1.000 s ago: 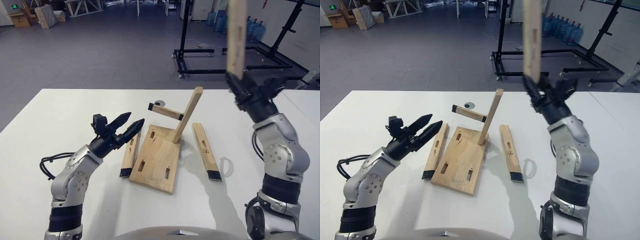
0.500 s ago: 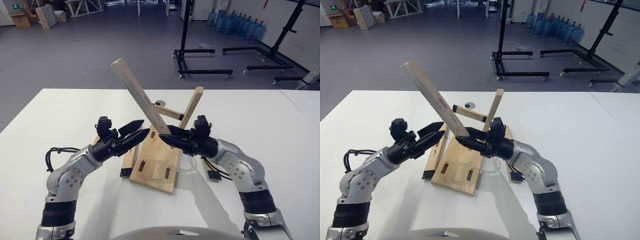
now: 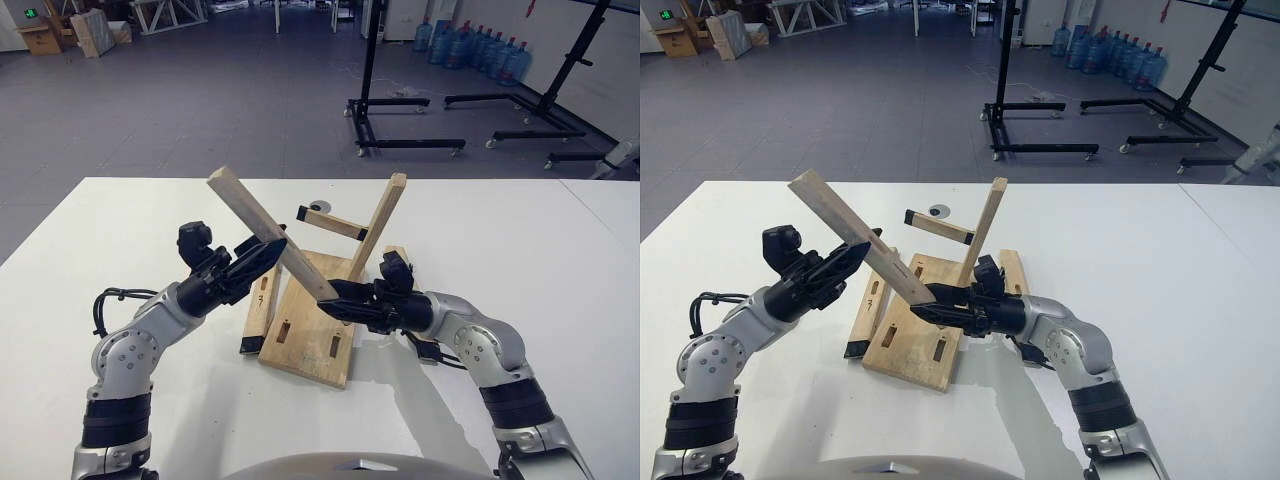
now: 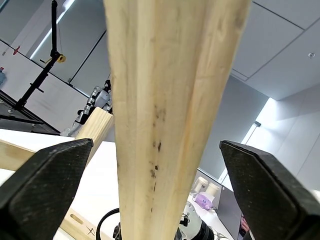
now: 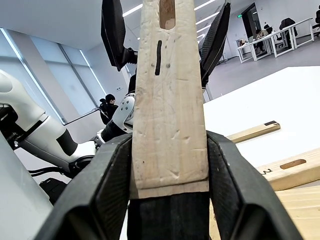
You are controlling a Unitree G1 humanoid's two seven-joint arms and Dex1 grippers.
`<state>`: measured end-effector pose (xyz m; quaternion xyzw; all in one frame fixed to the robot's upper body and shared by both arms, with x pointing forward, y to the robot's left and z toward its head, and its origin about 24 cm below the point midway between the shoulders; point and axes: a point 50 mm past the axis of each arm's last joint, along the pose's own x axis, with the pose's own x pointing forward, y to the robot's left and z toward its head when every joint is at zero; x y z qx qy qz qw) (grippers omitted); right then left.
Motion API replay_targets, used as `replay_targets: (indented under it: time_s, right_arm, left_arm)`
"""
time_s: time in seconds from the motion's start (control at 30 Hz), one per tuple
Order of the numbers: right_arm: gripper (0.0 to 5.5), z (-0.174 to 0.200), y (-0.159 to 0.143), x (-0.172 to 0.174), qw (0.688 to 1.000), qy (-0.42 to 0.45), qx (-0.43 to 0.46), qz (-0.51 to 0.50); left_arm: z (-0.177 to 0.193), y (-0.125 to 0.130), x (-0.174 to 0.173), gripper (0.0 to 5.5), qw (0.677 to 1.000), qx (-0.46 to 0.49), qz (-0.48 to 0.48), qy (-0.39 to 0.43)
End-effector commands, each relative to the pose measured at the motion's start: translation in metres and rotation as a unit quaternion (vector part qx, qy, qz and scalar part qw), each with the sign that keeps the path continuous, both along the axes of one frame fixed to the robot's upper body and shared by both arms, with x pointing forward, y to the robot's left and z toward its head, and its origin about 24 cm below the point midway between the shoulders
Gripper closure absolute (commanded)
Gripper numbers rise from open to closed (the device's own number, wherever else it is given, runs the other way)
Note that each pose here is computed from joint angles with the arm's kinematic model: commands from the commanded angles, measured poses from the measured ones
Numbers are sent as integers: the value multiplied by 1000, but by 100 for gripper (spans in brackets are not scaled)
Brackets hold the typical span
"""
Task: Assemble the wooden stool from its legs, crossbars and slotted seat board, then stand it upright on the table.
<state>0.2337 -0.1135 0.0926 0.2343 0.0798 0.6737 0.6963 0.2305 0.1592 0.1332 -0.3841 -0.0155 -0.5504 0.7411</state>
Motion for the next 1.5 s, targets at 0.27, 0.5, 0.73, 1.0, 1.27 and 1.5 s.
replay_targets:
  time_s: [0.27, 0.5, 0.73, 1.0, 1.27, 1.5]
  right_arm:
    - [350, -3, -5, 0, 1000, -13, -22, 10]
    - [350, -2, -9, 2, 1000, -7, -15, 8]
    - [350, -1, -12, 5, 1000, -12, -19, 9]
    - [350, 3, -23, 11, 999, -31, -38, 10]
    - [350, -3, -21, 10, 996, -36, -78, 14]
    - [213, -11, -24, 9, 992, -41, -123, 0]
  left_arm:
    - [0, 6, 6, 85, 1000, -1, 14, 13]
    - [1, 4, 5, 183, 1000, -7, 8, 10]
    - [3, 4, 2, 311, 1000, -18, -3, 5]
    - [1, 3, -2, 338, 1000, -4, -26, -3]
    - [4, 6, 6, 339, 1000, 2, -14, -19]
    - [13, 19, 11, 341, 999, -15, 24, -44]
